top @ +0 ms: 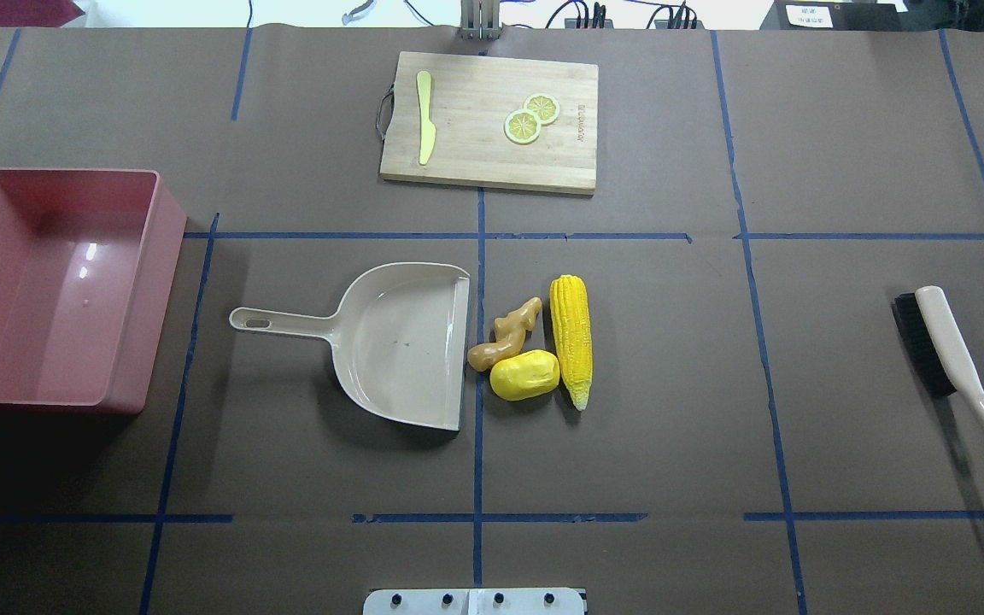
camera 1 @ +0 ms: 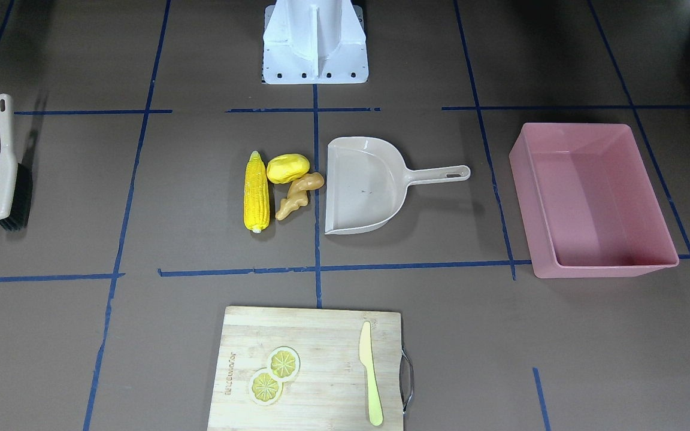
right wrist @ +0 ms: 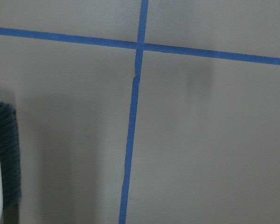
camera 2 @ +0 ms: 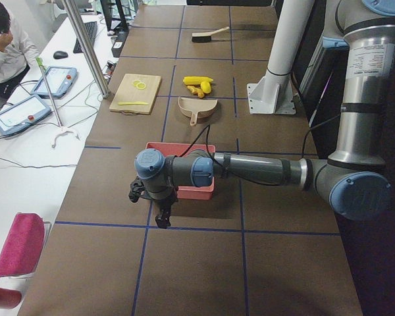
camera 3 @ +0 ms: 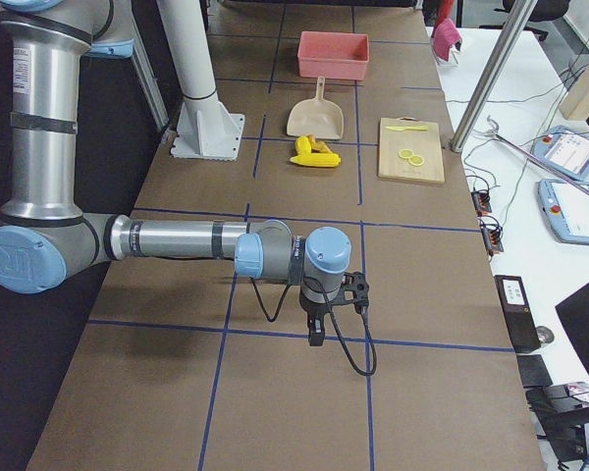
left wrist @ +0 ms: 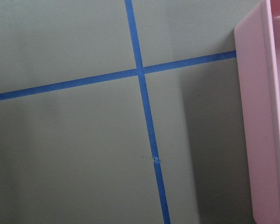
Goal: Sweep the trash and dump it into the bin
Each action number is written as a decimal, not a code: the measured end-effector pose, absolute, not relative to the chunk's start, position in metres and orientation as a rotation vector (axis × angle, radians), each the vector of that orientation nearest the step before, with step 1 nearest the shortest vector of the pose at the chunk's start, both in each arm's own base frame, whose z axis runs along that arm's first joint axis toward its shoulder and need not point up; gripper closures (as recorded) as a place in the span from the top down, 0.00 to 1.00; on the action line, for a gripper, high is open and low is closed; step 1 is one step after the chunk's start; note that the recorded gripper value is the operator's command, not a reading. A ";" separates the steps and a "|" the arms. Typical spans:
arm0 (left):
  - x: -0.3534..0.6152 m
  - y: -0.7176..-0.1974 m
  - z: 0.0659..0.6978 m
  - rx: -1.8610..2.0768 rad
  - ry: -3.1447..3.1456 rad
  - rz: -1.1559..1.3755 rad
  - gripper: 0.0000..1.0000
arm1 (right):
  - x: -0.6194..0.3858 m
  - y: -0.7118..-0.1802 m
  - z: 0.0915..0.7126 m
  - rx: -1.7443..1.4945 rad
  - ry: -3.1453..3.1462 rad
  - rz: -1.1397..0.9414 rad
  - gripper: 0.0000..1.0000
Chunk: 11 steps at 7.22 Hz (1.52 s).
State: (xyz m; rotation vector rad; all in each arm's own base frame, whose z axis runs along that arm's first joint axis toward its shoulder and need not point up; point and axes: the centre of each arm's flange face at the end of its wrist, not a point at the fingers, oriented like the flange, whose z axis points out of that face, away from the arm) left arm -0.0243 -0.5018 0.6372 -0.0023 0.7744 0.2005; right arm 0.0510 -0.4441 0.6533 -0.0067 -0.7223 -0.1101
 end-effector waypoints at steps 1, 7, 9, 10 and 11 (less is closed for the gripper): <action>-0.024 -0.502 0.637 -0.001 0.775 0.202 1.00 | 0.051 -0.445 0.652 -0.004 -0.722 -0.111 1.00; -0.019 -0.518 0.616 0.063 0.762 0.230 1.00 | 0.039 -0.452 0.636 0.079 -0.758 -0.153 1.00; -0.017 -0.531 0.603 0.130 0.762 0.260 1.00 | 0.033 -0.444 0.637 0.067 -0.837 -0.139 1.00; -0.017 -0.532 0.601 0.152 0.761 0.273 1.00 | 0.028 -0.445 0.629 0.080 -0.856 -0.147 1.00; -0.017 -0.534 0.599 0.173 0.761 0.281 1.00 | 0.015 -0.448 0.611 0.087 -0.867 -0.147 1.00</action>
